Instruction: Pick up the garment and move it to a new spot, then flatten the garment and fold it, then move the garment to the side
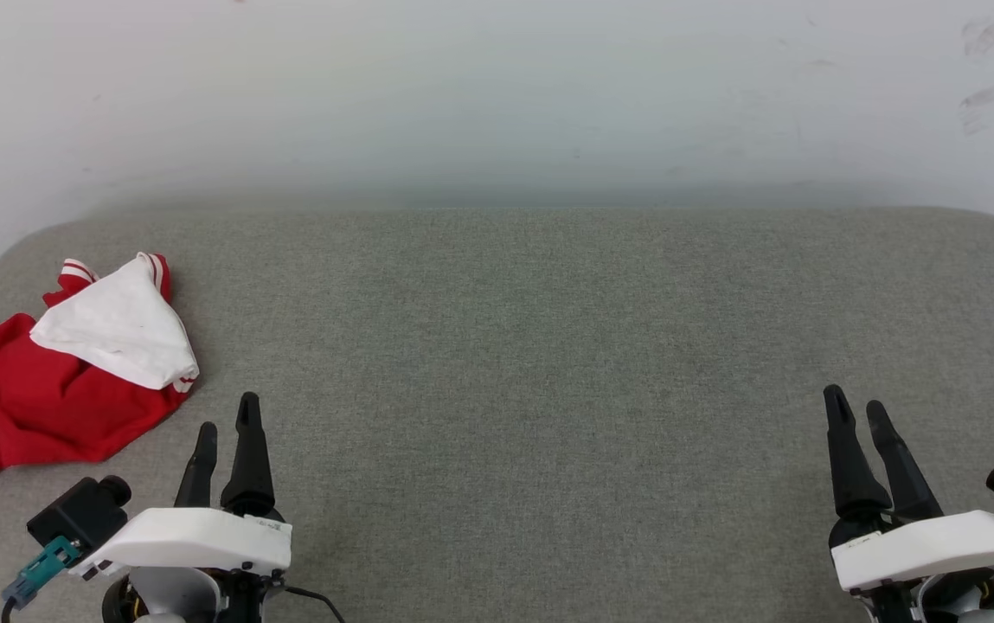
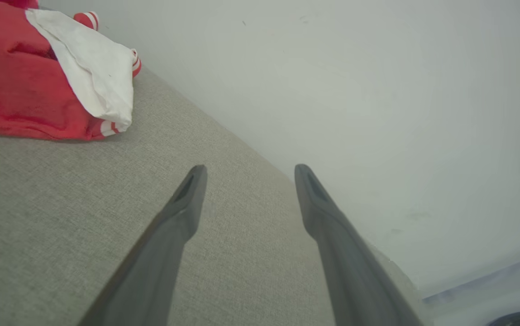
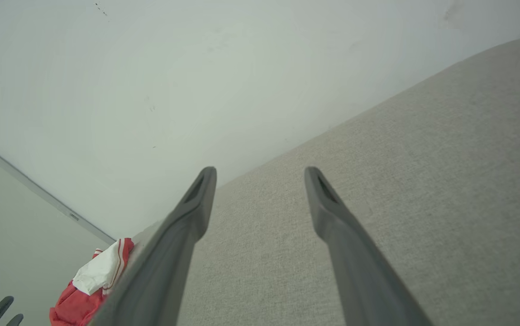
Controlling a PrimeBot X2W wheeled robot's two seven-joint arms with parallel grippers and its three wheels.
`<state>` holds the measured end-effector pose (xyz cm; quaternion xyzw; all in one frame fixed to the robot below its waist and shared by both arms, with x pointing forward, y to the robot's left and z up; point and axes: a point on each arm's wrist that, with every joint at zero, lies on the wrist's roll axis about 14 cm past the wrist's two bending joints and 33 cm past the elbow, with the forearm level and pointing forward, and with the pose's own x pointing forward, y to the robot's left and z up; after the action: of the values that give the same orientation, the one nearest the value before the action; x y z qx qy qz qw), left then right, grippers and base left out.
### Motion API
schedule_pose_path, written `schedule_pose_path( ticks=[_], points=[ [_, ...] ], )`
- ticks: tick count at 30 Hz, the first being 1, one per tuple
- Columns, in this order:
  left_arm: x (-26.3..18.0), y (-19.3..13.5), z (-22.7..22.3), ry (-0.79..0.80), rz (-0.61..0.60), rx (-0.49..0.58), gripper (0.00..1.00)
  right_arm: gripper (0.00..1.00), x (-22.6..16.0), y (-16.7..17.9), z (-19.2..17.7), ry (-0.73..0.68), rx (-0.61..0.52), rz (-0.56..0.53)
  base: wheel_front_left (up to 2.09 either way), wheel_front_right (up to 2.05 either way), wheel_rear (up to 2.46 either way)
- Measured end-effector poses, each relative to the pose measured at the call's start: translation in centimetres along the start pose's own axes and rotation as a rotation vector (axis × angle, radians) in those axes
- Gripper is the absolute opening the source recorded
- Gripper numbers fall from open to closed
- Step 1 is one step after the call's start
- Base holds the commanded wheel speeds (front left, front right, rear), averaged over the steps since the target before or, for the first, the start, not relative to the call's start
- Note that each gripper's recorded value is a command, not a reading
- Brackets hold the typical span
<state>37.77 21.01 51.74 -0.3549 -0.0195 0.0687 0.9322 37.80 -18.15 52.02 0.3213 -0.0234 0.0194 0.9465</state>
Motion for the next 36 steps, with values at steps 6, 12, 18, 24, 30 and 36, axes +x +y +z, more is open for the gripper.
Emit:
schedule_pose_path(
  ticks=[6, 12, 18, 24, 30, 36],
  points=[
    [-0.1, -0.4, 0.2, -0.02, -0.011, 0.093, 1.0, 1.0, 0.0, 0.6, 0.2, -0.012, -0.08, 0.023, 0.0, 0.0, 0.0],
    [-0.3, -0.7, 0.3, -0.036, -0.019, 0.177, 1.0, 1.0, 0.0, 1.2, 0.4, -0.025, -0.159, 0.045, 0.0, 0.0, 0.0],
    [-0.5, -1.0, 0.6, -0.059, -0.025, 0.251, 1.0, 1.0, -0.1, 1.6, 0.4, -0.031, -0.234, 0.062, 0.0, 0.0, 0.0],
    [-0.6, -1.4, 1.1, -0.087, -0.033, 0.319, 1.0, 1.0, -0.1, 2.1, 0.6, -0.045, -0.299, 0.082, 0.0, 0.0, 0.0],
    [-0.7, -2.0, 1.2, -0.106, -0.052, 0.386, 1.0, 1.0, -0.2, 2.4, 0.6, -0.055, -0.361, 0.096, 0.0, 0.0, 0.0],
    [-0.8, -2.3, 1.3, -0.121, -0.067, 0.452, 1.0, 1.0, -0.1, 2.9, 0.7, -0.067, -0.423, 0.114, 0.0, 0.0, 0.0]
  ],
)
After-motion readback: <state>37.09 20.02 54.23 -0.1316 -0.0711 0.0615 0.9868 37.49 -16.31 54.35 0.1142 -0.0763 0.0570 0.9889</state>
